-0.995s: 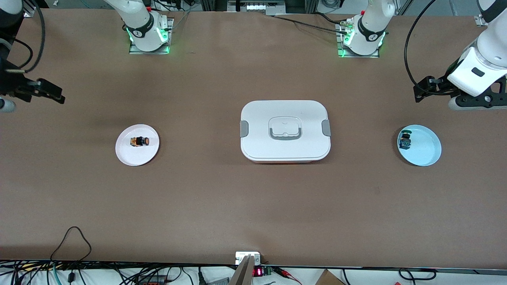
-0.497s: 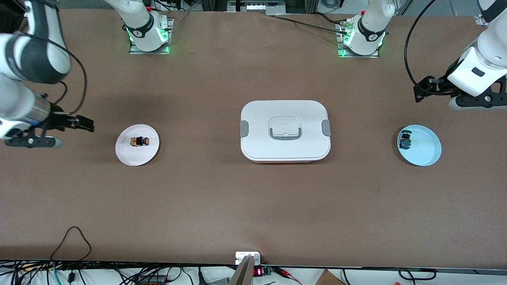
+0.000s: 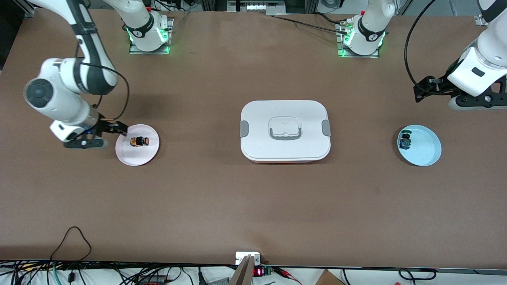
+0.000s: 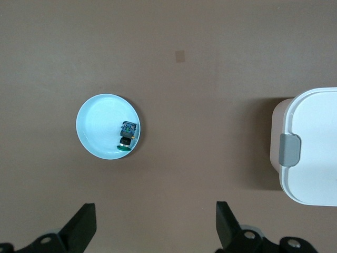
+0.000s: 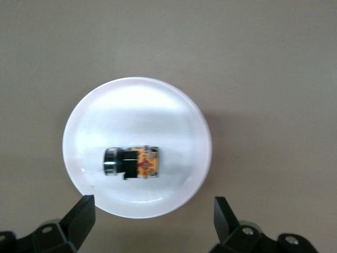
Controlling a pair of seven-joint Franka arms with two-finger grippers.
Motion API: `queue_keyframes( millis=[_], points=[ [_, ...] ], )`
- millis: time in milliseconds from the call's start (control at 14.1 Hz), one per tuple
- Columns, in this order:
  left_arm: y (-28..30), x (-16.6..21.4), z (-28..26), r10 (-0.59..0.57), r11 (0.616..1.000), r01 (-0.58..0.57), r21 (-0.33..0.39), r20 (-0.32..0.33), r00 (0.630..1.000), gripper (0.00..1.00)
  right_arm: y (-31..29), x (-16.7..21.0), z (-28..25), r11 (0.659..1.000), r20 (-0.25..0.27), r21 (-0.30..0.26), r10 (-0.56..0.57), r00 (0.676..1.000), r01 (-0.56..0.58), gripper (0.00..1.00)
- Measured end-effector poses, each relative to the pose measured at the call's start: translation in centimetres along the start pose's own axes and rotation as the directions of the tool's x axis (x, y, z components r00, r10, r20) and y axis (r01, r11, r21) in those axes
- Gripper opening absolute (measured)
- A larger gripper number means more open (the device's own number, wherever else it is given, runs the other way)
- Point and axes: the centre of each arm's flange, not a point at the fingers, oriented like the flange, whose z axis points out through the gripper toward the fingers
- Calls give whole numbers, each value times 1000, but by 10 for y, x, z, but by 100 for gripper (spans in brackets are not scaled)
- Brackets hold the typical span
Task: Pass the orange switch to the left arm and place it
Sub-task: 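Lower the right gripper over the orange switch on the white plate, then close the right gripper on the orange switch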
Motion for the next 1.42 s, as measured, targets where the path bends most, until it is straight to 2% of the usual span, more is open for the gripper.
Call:
queue_keyframes(
  millis=[426,640,853,1421],
  points=[
    [0,0,0,0,1000,0,0,0,1000,100,-15,8,46,1000,-21,-13,-21,1000,21,100],
    [0,0,0,0,1000,0,0,0,1000,100,-13,8,56,1000,-12,7,9,1000,-9,100],
    [0,0,0,0,1000,0,0,0,1000,100,-14,10,63,1000,-25,14,21,999,-21,100],
    [0,0,0,0,1000,0,0,0,1000,100,-16,8,93,1000,3,8,17,1000,-17,100]
  ],
)
